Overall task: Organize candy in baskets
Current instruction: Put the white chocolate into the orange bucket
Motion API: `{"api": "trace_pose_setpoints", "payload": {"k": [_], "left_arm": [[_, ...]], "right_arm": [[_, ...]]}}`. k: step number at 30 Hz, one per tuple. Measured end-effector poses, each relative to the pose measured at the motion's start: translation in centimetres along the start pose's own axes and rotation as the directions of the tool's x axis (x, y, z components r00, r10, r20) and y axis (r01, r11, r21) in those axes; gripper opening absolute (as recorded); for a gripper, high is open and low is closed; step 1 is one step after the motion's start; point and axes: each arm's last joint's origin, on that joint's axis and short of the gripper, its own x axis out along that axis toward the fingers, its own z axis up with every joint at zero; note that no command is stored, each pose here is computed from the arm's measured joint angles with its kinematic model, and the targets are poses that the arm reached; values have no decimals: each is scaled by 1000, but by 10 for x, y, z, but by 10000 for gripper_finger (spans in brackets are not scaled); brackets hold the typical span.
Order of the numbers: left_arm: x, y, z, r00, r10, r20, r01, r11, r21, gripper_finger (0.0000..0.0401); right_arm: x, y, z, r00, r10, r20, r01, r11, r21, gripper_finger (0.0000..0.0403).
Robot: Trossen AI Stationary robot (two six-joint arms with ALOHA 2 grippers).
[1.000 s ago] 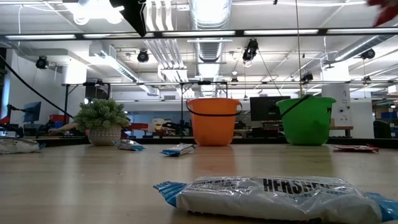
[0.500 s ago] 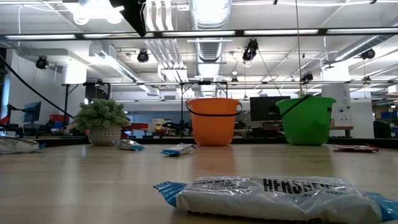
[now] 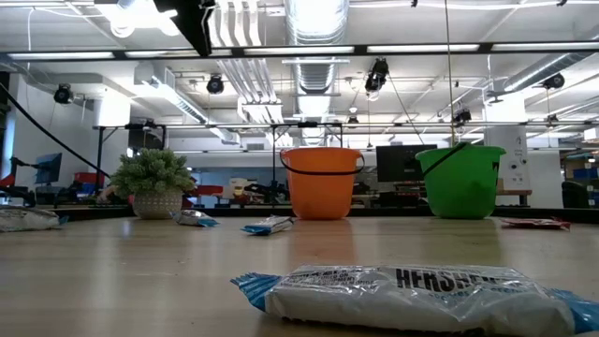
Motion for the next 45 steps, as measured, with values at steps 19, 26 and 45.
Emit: {"api": "trace_pose_setpoints", "payload": {"k": [19,26,45], "left_arm": [[-22,5,-31,987,-157,-38,155,987,-52,178],[-33,11,-42,988,-153,3,153,985,-85,178],[-47,18,-56,989,-141,54,147,980,-134,178]], "right_arm": [[-10,23,83,929,62,364,-67,998,2,171],[-11,32,116,920,75,384,-59,997,-53,171],[16,107,211,705,394,590,-240,915,-325,164]]}}
